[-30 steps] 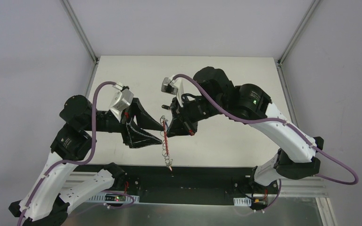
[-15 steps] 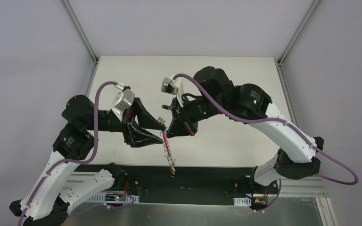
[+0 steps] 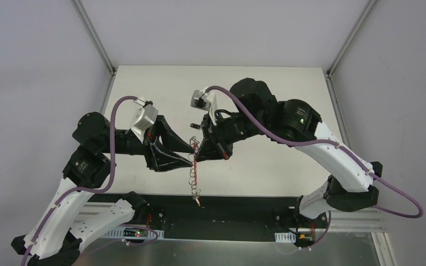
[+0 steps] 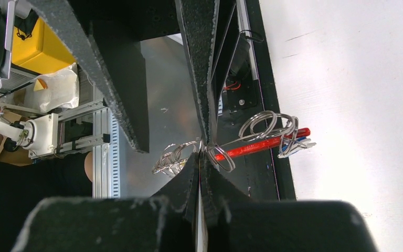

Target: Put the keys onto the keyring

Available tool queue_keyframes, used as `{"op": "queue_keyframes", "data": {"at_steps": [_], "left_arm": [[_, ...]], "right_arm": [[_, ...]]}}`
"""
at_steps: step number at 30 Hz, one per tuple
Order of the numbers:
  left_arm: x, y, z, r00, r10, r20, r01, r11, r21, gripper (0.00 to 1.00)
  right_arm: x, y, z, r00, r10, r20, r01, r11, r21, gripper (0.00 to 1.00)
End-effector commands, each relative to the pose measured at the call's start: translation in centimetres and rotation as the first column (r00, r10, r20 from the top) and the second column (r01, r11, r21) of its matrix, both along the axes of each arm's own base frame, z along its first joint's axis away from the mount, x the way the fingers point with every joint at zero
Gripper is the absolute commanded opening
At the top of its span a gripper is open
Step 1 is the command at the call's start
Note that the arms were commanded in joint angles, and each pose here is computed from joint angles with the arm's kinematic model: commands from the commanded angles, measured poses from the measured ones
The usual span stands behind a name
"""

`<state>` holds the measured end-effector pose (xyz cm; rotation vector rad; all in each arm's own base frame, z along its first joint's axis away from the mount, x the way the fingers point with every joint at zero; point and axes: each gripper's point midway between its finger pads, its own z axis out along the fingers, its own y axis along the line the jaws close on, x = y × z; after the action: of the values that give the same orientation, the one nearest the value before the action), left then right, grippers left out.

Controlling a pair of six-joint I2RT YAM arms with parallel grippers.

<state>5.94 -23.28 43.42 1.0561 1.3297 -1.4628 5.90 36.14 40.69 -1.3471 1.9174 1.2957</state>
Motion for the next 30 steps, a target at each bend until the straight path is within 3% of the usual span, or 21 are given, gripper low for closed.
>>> {"op": "queue_keyframes", "data": {"at_steps": [1,7,25,30], "left_arm": [[-0.78,0.05,0.04,0.999,-0.044,0.029,0.045,0.999,-0.008,0.40],[-0.82,-0.11,-0.15,0.998,-0.062,0.017,0.062,0.998,0.000,0.27],[-0.53,-0.20,0.20,0.998,-0.050,0.023,0.050,0.999,-0.004,0.23],[0.00,-0.58,0.20,0.999,-0.047,0.001,0.047,0.999,0.003,0.18]], "right_arm": [[0.04,-0.77,3.87,0.998,-0.036,0.051,0.028,0.990,0.141,0.00],[0.21,-0.85,4.25,0.997,-0.050,0.064,0.039,0.986,0.162,0.00],[0.10,-0.64,3.89,0.997,-0.039,0.060,0.029,0.987,0.160,0.00],[-0.11,-0.62,3.60,0.998,-0.028,0.054,0.019,0.988,0.153,0.00]]}}
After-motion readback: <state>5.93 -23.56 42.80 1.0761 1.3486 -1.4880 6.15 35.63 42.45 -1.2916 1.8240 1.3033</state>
